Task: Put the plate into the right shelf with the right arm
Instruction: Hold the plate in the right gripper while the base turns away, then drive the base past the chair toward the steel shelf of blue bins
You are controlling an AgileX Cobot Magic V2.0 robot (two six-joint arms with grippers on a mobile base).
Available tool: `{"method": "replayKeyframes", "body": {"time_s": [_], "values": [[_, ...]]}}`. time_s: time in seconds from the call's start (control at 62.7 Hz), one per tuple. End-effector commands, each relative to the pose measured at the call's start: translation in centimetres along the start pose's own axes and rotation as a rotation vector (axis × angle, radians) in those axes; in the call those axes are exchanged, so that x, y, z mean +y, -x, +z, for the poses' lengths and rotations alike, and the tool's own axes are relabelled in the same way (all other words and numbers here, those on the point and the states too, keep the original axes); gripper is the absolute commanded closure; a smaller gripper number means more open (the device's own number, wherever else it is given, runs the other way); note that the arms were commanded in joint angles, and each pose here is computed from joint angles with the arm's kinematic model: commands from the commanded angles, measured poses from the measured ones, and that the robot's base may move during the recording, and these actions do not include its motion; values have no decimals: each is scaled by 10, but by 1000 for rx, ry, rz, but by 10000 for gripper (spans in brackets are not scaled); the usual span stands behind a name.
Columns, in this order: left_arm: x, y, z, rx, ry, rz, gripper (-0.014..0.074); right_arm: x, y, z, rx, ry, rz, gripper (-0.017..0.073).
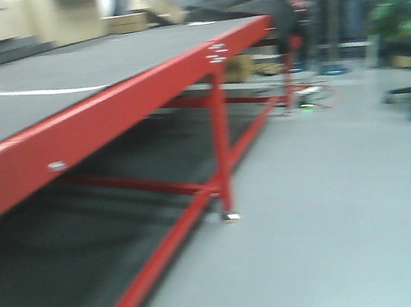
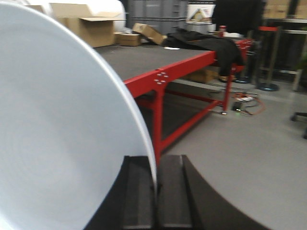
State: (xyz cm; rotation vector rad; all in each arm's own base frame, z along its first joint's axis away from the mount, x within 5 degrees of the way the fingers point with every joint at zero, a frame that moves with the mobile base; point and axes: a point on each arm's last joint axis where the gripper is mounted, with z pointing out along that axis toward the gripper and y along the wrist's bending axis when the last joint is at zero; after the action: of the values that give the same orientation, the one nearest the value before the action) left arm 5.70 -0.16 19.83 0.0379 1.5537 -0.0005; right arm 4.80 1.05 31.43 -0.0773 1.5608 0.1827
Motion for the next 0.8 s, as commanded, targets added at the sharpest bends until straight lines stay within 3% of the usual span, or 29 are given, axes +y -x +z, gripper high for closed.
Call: {"method": "replayKeyframes", "body": {"time_s": [0.0, 0.782], "values": [[1, 5, -1, -89, 12, -15, 722, 0, 17, -1, -114, -12, -2, 505], [1, 5, -1, -89, 12, -15, 722, 0, 17, -1, -114, -12, -2, 505]]}}
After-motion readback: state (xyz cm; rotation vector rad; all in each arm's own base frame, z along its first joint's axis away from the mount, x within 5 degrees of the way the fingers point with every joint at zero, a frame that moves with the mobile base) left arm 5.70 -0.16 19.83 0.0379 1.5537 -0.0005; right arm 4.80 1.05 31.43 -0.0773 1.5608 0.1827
